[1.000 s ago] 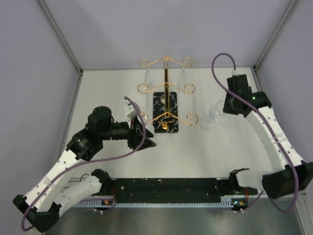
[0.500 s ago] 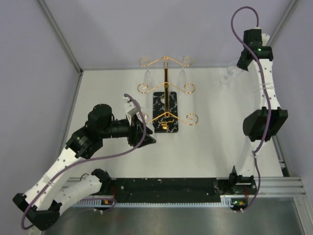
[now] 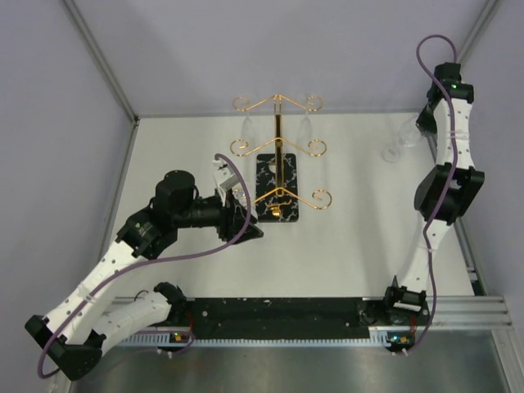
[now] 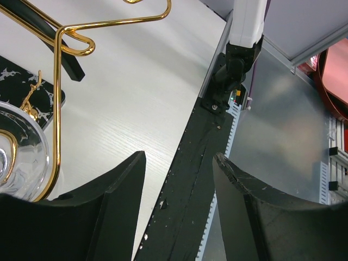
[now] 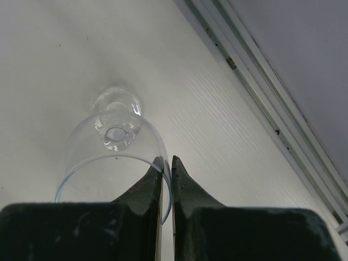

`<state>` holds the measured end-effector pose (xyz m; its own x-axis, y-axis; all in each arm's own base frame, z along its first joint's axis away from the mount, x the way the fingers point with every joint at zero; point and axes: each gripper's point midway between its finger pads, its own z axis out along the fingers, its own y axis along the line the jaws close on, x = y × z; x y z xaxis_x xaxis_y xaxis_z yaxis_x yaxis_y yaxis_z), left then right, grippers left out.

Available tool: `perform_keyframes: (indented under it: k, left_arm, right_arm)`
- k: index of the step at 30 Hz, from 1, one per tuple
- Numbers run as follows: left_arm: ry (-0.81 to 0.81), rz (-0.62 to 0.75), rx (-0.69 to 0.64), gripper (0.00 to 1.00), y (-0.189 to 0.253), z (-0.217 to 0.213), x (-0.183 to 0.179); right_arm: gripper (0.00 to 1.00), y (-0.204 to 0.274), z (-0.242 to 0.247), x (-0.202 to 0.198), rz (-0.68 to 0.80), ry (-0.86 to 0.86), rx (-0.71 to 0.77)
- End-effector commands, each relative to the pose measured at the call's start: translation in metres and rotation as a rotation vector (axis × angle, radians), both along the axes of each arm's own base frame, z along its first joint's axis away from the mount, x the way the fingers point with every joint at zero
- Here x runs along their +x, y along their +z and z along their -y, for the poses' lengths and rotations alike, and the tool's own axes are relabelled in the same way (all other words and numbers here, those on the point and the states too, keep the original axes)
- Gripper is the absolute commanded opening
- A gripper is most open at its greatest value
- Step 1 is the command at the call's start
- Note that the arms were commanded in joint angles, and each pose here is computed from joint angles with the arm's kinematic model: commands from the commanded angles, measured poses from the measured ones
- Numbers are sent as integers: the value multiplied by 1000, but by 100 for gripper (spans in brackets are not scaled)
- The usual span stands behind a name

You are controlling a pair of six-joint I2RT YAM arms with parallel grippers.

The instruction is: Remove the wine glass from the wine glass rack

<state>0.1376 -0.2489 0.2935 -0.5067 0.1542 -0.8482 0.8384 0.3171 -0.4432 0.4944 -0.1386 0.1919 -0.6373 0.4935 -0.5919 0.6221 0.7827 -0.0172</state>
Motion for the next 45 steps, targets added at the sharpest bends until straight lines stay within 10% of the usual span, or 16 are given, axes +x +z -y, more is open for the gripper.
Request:
perform_keyframes:
  k: [1, 27, 45]
  left_arm:
    - [5, 36, -23, 58, 10, 1, 3]
    - [-24, -6, -14, 58, 3, 3, -2]
    - [-24, -21, 3, 59, -3, 5, 2]
  right_arm:
    - [0, 34, -2, 11, 107, 13, -7]
    - [1, 54, -6, 3, 68, 49, -165]
    - [34, 42, -9, 10, 56, 66, -142]
